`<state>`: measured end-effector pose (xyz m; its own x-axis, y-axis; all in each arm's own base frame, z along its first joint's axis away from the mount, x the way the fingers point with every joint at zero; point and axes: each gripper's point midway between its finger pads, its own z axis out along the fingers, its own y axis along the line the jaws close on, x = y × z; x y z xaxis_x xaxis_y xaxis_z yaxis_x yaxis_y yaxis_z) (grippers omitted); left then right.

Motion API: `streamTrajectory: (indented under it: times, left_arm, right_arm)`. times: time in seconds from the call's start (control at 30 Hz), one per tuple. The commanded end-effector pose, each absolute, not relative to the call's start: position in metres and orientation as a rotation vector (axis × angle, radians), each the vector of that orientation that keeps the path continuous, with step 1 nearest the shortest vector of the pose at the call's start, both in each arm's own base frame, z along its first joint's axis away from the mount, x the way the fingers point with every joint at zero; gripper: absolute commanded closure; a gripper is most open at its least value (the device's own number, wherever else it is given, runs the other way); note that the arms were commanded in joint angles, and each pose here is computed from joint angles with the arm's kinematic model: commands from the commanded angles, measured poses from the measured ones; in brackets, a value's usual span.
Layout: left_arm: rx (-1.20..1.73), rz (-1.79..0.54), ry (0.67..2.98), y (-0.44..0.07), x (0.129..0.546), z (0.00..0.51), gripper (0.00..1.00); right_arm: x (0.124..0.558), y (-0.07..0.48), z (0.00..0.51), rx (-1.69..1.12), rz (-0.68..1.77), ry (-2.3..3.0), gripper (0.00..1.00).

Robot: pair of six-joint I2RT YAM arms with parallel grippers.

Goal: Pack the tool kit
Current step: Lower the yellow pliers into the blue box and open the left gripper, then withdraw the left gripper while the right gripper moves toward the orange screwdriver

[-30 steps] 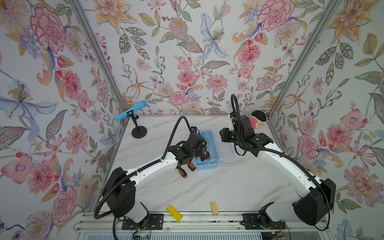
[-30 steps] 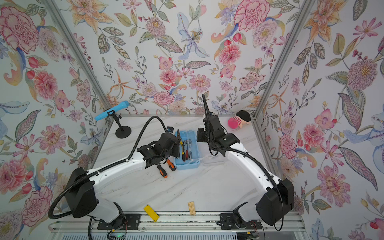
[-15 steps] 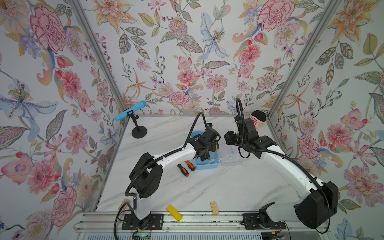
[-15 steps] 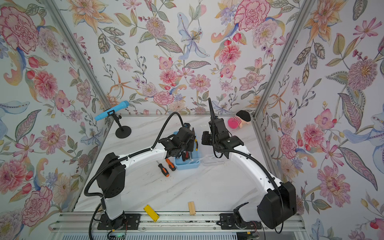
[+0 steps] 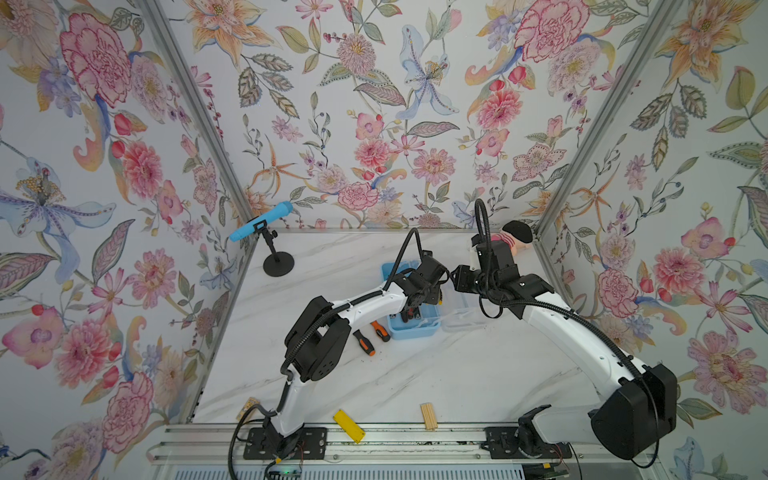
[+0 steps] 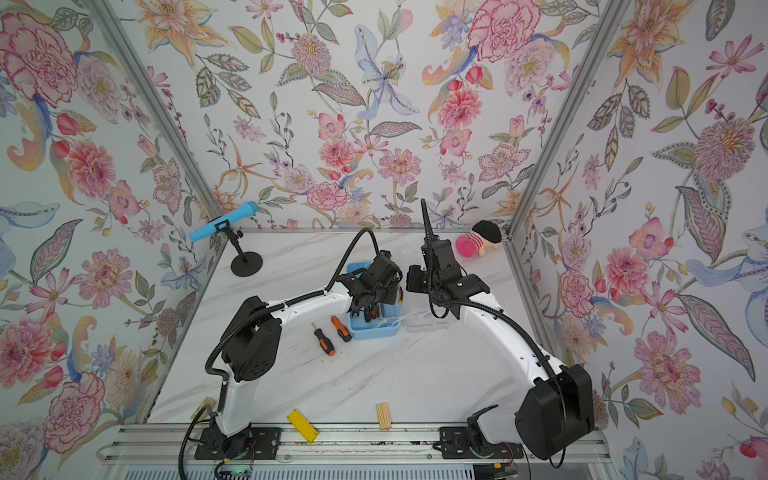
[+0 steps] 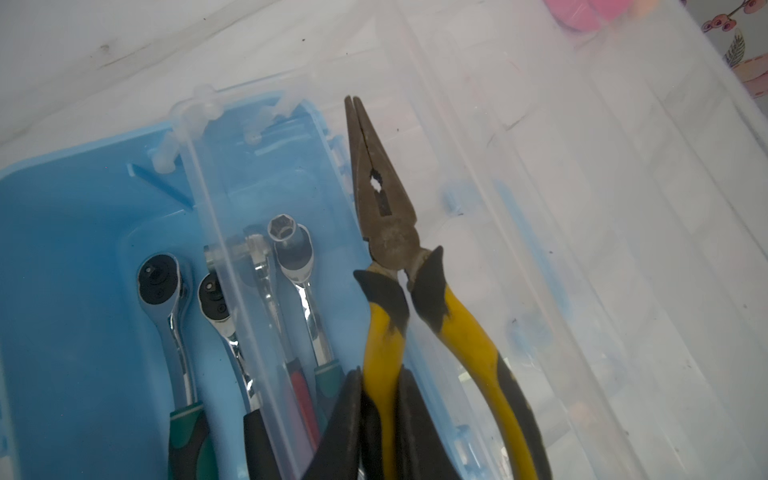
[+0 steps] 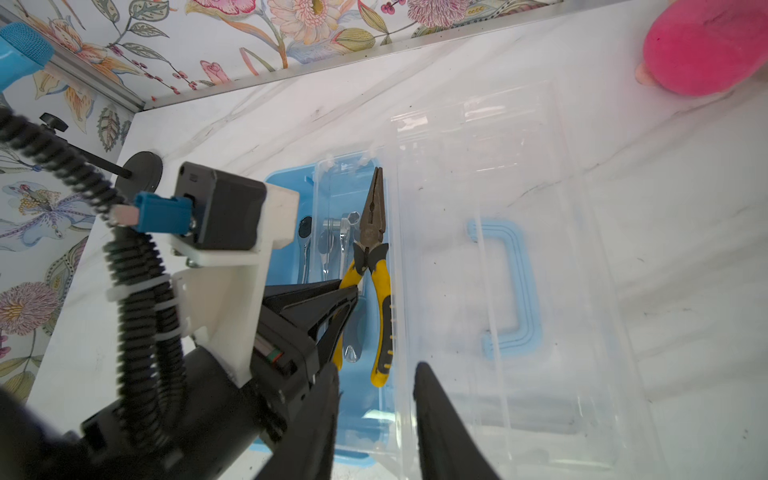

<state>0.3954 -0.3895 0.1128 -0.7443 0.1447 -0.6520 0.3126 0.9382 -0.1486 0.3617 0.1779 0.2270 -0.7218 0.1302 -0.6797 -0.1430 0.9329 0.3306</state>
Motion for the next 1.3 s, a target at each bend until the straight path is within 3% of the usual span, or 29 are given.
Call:
streamTrajectory:
  times: [0.0,0.1,0.23,0.4,0.57,0.77,1.03,1.17,1.27]
  left_arm:
    - [0.306,-0.335,2.392,-0.398,0.400,0.124,1.00]
    - [0.307,-0.328,2.402,-0.397,0.399,0.119,0.98]
    - [0.310,-0.335,2.397,-0.397,0.397,0.121,0.77]
    - [0.298,-0.341,2.363,-0.392,0.399,0.140,0.67]
    - [0.250,-0.401,2.290,-0.364,0.387,0.175,0.63]
    - [0.060,-0.424,2.230,-0.279,0.342,0.190,0.61]
    - [-0.250,-0.416,2.246,-0.182,0.279,0.155,0.60]
    - [-0.335,-0.449,2.211,-0.159,0.264,0.144,0.60]
    - [-0.371,-0.477,2.186,-0.152,0.258,0.138,0.60]
  right_arm:
    - [0.358,0.177,0.231,-0.001,0.494,2.316,0.67]
    - [0.357,0.178,0.230,-0.002,0.498,2.317,0.67]
    - [0.357,0.182,0.232,-0.010,0.510,2.315,0.66]
    - [0.357,0.185,0.239,-0.026,0.514,2.300,0.64]
    - [0.356,0.193,0.253,-0.069,0.526,2.275,0.59]
    - [0.341,0.233,0.258,-0.241,0.543,2.278,0.51]
    - [0.311,0.327,0.236,-0.629,0.599,2.343,0.50]
    - [0.299,0.365,0.213,-0.819,0.566,2.393,0.41]
    - [0.297,0.384,0.197,-0.887,0.527,2.416,0.43]
